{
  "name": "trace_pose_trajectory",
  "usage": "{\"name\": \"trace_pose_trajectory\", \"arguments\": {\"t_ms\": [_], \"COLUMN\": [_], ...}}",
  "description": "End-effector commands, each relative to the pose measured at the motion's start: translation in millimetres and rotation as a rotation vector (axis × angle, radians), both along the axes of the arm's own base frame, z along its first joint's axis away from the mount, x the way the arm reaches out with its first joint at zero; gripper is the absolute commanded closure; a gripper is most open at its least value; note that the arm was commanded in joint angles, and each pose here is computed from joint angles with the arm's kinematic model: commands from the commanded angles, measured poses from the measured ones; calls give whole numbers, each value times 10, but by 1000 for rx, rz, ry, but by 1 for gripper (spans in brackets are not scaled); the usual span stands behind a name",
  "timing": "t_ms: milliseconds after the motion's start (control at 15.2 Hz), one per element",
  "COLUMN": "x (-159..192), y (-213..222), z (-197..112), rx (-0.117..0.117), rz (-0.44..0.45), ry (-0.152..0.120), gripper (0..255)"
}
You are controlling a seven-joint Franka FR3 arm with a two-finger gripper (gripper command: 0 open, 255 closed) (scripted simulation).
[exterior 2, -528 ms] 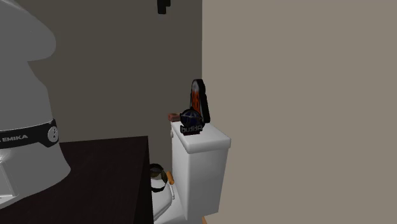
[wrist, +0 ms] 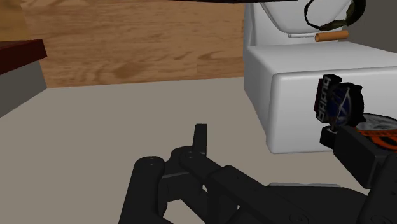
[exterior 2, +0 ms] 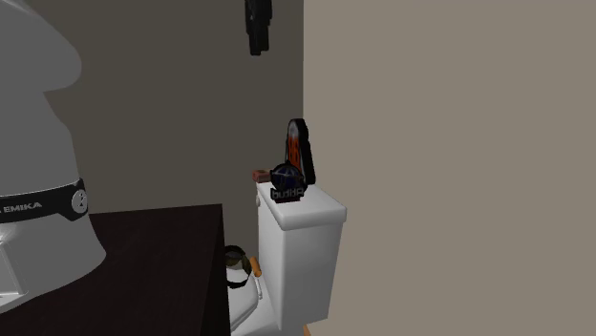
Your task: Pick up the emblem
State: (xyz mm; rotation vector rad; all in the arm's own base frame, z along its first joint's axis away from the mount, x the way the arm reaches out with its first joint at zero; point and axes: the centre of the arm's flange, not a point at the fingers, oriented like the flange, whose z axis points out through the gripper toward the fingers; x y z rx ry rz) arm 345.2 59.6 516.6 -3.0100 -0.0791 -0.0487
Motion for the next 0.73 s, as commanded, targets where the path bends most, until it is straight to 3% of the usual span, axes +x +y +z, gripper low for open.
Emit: {"name": "trace_pose_trajectory", "arguments": {"t_ms": [0, 660], "x": [65, 455], "y": [227, 1295], "z": [-152, -909], "rx": [-8, -50], "rz": [1, 8], "ry": [-2, -3], "gripper": [0, 0]}}
